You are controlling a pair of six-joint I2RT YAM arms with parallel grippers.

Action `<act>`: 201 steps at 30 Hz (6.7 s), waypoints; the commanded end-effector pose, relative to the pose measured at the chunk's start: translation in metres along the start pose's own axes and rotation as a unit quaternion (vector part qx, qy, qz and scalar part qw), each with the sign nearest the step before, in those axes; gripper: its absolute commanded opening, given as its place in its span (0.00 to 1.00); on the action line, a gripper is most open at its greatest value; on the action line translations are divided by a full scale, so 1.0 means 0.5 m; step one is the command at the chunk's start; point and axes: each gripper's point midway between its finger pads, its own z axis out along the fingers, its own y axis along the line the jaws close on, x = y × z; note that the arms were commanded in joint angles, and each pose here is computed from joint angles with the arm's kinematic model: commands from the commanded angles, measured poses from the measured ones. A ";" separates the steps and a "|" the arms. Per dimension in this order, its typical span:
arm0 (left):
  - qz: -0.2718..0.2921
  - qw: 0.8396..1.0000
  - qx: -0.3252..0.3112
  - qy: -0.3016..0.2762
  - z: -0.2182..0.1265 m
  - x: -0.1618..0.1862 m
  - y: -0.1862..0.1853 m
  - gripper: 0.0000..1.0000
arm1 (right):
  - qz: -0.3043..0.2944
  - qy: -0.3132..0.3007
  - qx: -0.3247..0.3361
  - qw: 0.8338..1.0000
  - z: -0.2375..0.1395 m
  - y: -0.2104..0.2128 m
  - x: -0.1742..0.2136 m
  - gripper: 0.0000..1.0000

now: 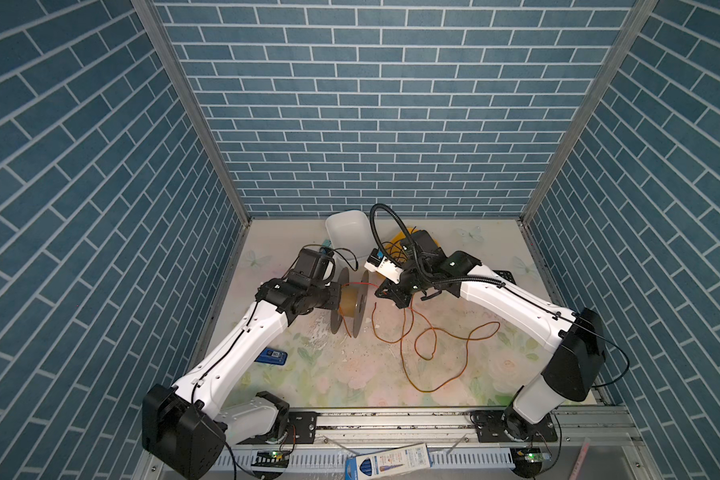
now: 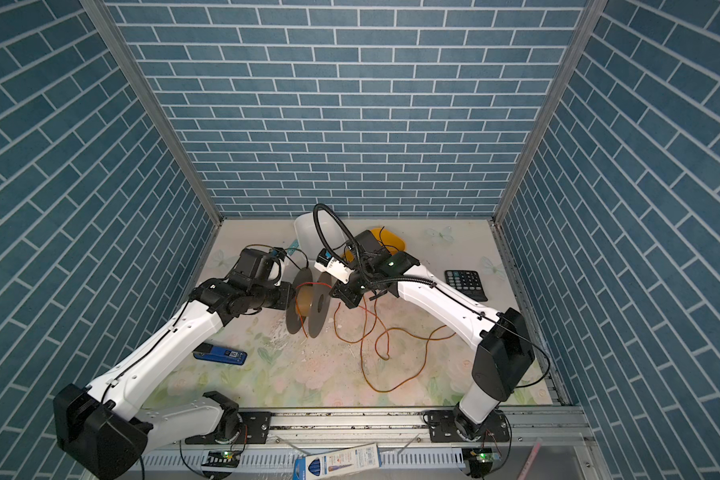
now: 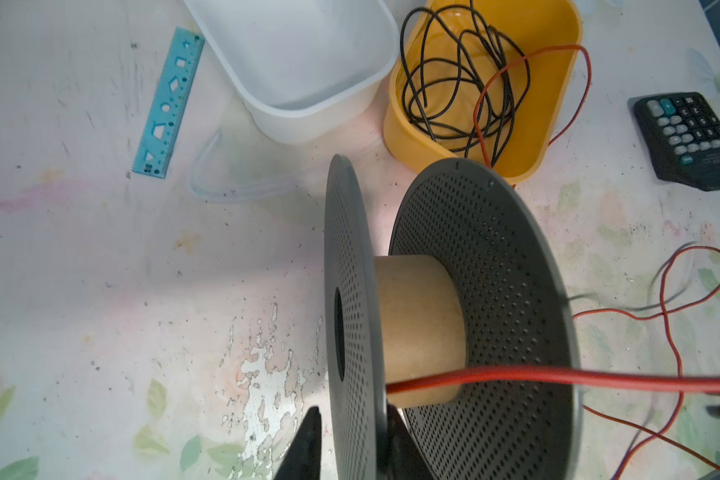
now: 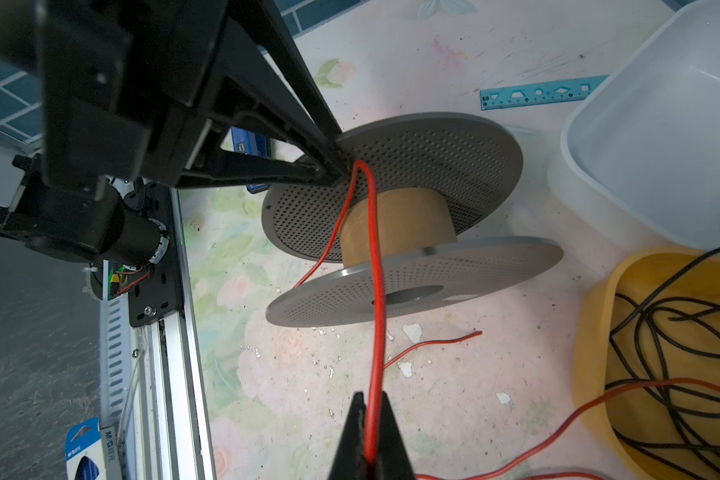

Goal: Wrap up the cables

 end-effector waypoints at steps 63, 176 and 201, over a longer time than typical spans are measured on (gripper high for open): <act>0.050 0.998 0.003 -0.034 0.058 -0.027 -0.017 0.41 | -0.031 0.039 0.013 0.999 0.022 -0.026 0.010 0.00; 0.032 0.999 -0.038 0.002 -0.087 -0.168 0.012 0.00 | 0.164 -0.090 0.078 0.979 -0.059 -0.029 0.178 0.03; 0.012 0.994 0.106 -0.035 -0.202 -0.175 -0.053 0.00 | 0.185 -0.156 0.151 0.959 -0.054 -0.267 0.011 0.00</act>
